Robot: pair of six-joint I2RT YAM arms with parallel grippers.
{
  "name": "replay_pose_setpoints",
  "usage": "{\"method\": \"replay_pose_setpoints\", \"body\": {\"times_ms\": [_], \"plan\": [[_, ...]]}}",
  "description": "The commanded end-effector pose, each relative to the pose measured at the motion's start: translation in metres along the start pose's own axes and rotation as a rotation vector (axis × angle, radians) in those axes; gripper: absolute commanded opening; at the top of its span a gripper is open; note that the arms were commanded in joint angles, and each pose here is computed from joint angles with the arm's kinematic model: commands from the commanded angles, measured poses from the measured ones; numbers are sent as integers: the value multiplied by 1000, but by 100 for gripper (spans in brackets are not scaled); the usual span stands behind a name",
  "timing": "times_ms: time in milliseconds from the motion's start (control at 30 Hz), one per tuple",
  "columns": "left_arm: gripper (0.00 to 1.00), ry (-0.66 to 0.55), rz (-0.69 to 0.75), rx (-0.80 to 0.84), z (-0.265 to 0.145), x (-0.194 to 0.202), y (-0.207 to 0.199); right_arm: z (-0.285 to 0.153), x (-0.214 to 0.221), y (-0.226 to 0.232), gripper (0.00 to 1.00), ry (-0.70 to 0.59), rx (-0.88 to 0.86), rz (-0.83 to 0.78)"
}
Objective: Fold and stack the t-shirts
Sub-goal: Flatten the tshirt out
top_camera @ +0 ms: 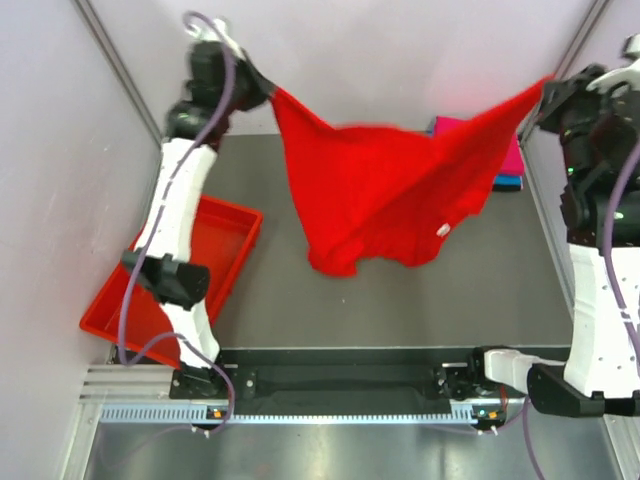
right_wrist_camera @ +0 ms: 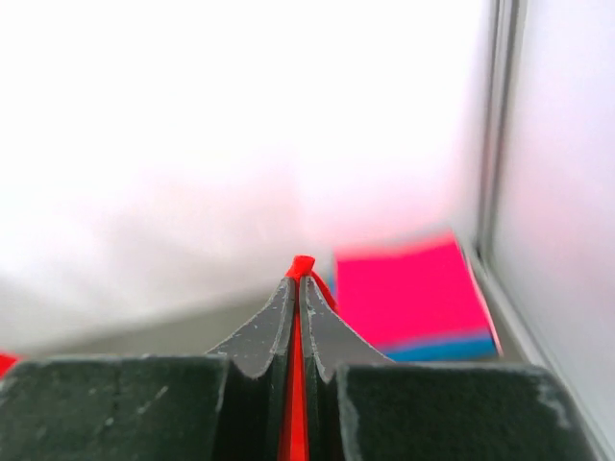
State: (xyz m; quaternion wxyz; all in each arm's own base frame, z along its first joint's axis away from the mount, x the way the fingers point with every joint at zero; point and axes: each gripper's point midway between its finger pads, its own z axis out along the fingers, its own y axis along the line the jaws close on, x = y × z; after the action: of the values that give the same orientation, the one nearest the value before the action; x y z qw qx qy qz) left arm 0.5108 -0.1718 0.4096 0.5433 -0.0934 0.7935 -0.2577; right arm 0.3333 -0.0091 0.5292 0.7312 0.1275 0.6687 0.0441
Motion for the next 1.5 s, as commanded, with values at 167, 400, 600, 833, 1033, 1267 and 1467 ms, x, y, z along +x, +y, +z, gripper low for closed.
{"method": "replay_pose_setpoints", "body": {"times_ms": [167, 400, 600, 833, 1033, 1267, 1467], "plan": [[0, -283, -21, 186, -161, -94, -53, -89, -132, 30, 0, -530, -202, 92], [0, -203, -60, 405, -241, -58, -88, -208, -152, 13, 0, -703, -218, 103], [0, -197, -96, 528, -295, -39, -103, -246, -153, 6, 0, -609, -183, 93], [0, -132, -89, 478, -254, -31, -92, -173, -112, 15, 0, -271, -144, 74], [0, -97, -60, 372, -174, -36, -72, -93, -76, 24, 0, -203, -162, 53], [0, -192, -53, 311, -115, -73, -65, -18, -90, 52, 0, -236, -258, -28], [0, -294, -54, 344, -100, -110, -79, 28, -105, 62, 0, -274, -301, -6]]}}
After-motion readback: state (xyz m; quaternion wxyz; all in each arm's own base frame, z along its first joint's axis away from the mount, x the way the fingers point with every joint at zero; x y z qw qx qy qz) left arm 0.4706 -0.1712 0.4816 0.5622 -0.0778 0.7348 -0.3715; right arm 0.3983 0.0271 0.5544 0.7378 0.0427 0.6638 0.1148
